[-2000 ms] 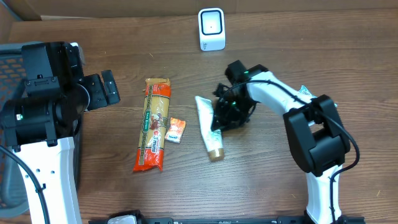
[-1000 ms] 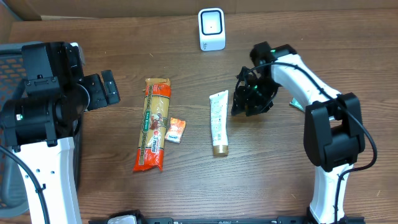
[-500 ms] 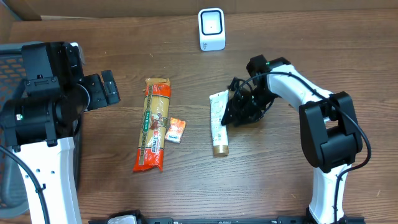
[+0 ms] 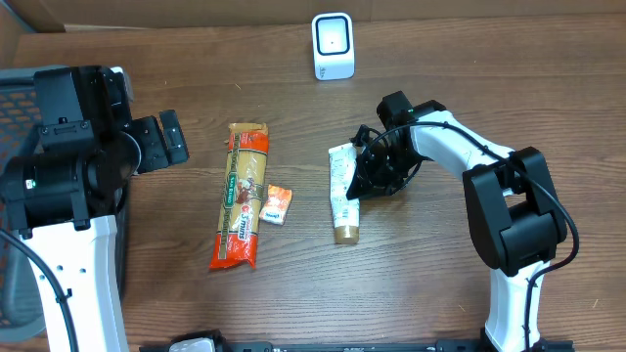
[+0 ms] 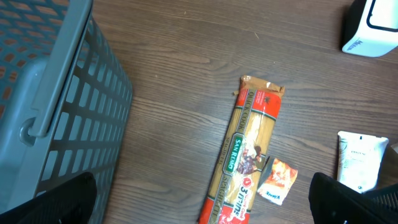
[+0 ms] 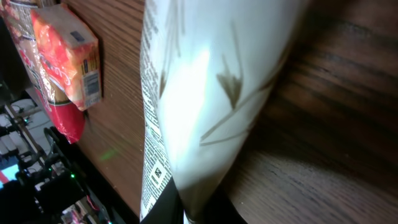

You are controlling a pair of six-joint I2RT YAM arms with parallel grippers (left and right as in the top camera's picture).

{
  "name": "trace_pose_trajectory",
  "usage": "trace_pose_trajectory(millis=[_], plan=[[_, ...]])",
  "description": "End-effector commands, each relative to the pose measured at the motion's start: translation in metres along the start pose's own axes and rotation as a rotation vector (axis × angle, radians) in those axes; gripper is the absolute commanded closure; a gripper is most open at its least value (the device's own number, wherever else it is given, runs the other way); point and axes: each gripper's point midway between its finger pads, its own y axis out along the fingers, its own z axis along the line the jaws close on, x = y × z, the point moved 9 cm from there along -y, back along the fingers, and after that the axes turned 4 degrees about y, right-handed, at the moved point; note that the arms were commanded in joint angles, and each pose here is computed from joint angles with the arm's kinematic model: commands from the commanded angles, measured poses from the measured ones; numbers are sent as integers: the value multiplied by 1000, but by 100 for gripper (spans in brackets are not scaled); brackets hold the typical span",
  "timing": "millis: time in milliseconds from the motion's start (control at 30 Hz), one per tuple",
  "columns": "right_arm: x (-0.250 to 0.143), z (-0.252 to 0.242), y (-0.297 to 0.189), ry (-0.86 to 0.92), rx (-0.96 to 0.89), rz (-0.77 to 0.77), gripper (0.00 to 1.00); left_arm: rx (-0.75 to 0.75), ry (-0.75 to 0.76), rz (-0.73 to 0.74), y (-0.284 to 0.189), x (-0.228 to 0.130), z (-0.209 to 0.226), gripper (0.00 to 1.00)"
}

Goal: Scan the item barcode

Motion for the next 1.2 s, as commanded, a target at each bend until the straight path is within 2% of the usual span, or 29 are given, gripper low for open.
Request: trace_pose_trajectory(millis=[0,133,200,367,600,767,1000,1167], plan=[[-1,-16,2,30,-108,-6,77,-7,17,-4,-1,2,-1,0],[8,-15,-21,54,-108,-37,53,-7,17,-4,0,1,-1,0],[13,-6,-38,46,-104,-58,48,-7,17,-4,-1,1,-1,0],[10,28,-54,-23,-103,-80,51,-7,17,-4,0,1,-1,0],[-16,75,-15,-109,-134,42,51,-7,17,-4,0,1,-1,0],[-27,97,8,-139,-193,64,50,-7,17,-4,-1,2,-1,0],[-42,106,37,-96,-367,38,47,-7,17,-4,-1,2,-1,0],[-50,94,45,-42,-462,43,47,-7,17,-4,0,1,-1,0]])
